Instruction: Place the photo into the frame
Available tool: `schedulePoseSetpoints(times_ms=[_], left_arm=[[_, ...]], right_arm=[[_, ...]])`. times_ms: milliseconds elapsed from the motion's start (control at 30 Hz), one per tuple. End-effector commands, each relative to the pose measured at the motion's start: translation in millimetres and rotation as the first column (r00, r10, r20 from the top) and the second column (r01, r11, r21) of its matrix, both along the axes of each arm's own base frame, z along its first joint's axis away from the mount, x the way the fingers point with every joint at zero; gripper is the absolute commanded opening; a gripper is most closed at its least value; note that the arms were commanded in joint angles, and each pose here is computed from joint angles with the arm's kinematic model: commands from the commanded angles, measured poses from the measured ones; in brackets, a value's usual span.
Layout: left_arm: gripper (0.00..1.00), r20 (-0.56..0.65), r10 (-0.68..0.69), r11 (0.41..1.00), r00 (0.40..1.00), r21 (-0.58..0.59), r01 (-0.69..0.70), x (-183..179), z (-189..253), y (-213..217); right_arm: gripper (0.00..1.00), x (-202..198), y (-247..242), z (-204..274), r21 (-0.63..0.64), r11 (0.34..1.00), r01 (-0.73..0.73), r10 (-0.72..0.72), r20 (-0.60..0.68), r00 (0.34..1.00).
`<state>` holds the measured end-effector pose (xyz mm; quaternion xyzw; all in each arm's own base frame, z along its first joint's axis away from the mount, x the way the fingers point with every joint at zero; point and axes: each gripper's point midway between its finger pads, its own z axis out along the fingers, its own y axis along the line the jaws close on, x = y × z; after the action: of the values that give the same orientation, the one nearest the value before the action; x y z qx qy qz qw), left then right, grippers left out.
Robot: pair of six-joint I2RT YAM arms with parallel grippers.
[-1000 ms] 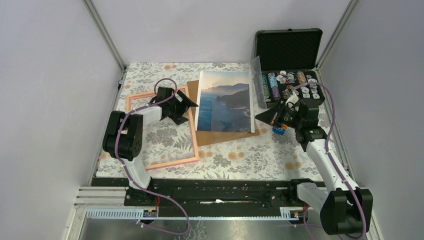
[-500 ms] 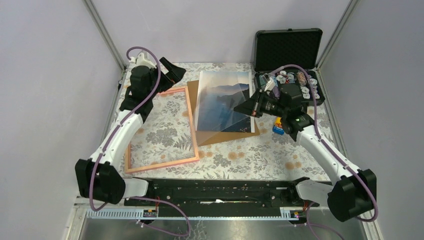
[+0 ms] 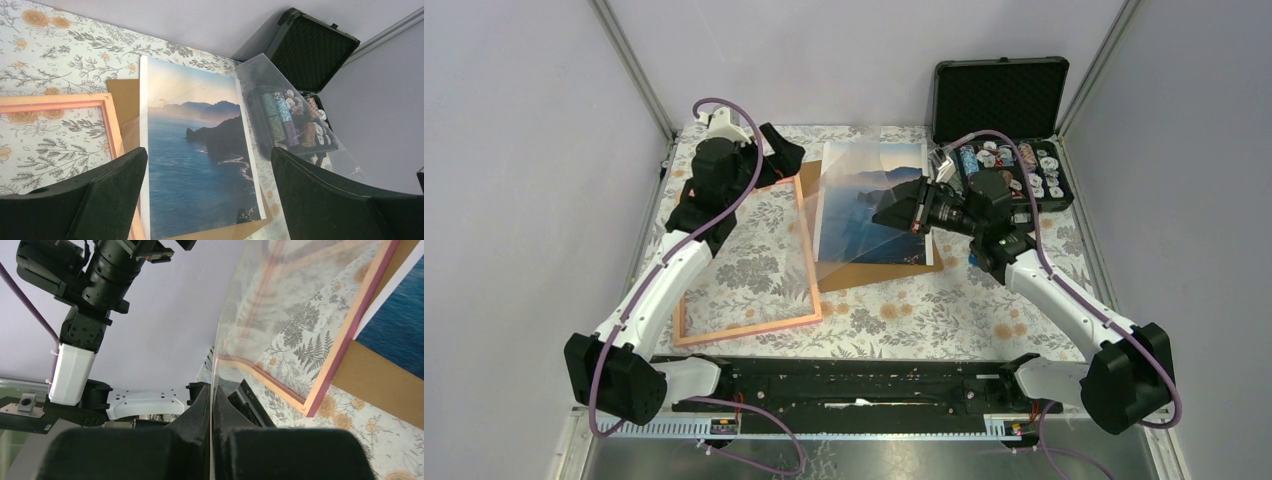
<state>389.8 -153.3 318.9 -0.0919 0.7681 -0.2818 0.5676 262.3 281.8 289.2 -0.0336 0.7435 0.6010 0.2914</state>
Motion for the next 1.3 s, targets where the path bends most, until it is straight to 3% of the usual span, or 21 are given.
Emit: schedulePoseSetpoints(times_ms=[0,333,533,867,1100,1267], left_arm=[[0.99,0.123,0.028,1.0,0.992,0.003,-0.028,-7,43,11],[0.99,0.156,0.052,0.999,0.986,0.004,-0.053,-13,55,18],[0.99,0.157,0.058,0.998,0.986,0.002,-0.059,-13,56,19],[0.99,0.148,0.057,0.998,0.987,-0.004,-0.057,-13,53,18],[0.99,0.129,0.049,0.999,0.99,-0.007,-0.049,-10,46,15],[0.99,0.117,0.043,0.999,0.992,-0.014,-0.041,-8,42,13]], right_arm=[[0.0,-11,15,51,0.086,0.995,-0.041,0.029,0.139,0.99],[0.0,-28,37,81,0.125,0.987,-0.102,0.078,0.185,0.98],[0.0,-34,43,73,0.125,0.986,-0.111,0.088,0.176,0.98],[0.0,-26,29,-63,0.13,0.988,0.078,-0.06,-0.136,0.989],[0.0,-14,21,-129,0.064,0.981,0.184,-0.166,-0.219,0.962],[0.0,-19,24,-164,0.001,0.986,0.165,-0.16,-0.243,0.957]])
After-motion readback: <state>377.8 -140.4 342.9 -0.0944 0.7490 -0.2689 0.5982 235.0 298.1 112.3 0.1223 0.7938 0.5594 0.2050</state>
